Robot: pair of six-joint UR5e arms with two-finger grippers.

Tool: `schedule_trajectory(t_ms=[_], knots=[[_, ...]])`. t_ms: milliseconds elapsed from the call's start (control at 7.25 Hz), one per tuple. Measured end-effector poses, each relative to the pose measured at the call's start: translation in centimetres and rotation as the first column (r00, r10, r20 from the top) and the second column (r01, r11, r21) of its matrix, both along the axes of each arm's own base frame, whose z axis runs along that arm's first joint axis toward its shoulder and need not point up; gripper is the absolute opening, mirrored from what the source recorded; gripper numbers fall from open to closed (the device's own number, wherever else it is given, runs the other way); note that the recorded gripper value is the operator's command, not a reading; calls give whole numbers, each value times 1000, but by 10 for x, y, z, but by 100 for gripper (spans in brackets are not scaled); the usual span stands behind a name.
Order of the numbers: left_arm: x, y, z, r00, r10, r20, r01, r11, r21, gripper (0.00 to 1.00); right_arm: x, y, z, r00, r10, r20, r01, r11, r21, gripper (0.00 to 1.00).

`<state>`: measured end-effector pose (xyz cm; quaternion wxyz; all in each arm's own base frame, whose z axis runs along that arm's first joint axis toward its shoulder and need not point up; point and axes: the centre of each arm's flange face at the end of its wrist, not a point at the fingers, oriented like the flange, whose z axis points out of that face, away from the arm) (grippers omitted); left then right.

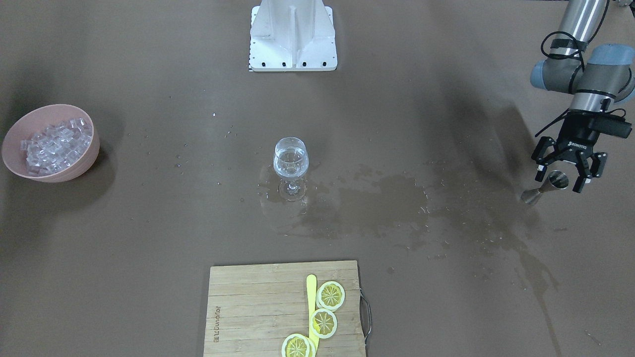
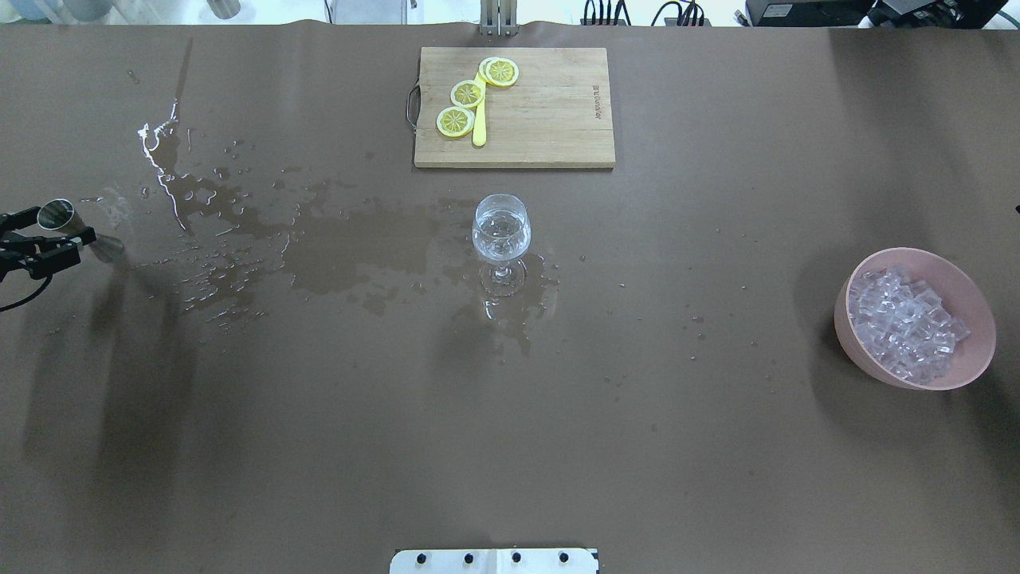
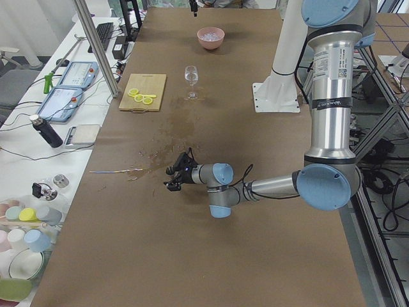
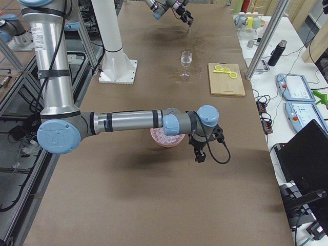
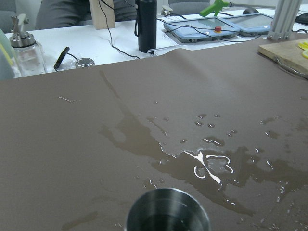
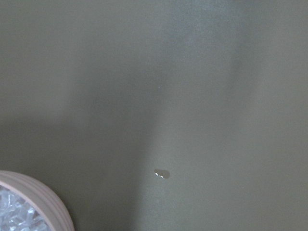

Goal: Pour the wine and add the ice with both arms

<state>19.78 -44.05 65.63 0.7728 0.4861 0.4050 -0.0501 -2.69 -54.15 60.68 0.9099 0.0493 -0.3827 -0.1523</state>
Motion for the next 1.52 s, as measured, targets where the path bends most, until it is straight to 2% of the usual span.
schedule_trajectory(t_ms=[276,690,828,966,1241,1517], knots=[[5,-2,0,1000,-13,3,13,1000,-2,98,-1,0,-1,1000,1,17,-1,1000,-5,100],[22,2,2,1000,14,7,-14,1000,-6,97,-1,1,1,1000,1,19,-1,1000,-10,100],[25,0,3,1000,17,10,-17,1000,-7,92,-1,3,2,1000,1,18,-1,1000,-12,100],[28,-2,5,1000,20,14,-19,1000,-11,84,-1,4,3,1000,1,18,-1,1000,-14,100],[31,-3,8,1000,22,17,-22,1000,-15,50,-1,4,3,1000,2,18,-1,1000,-15,100],[31,-3,8,1000,27,14,-26,1000,-16,24,-1,5,4,1000,2,19,-1,1000,-15,100]])
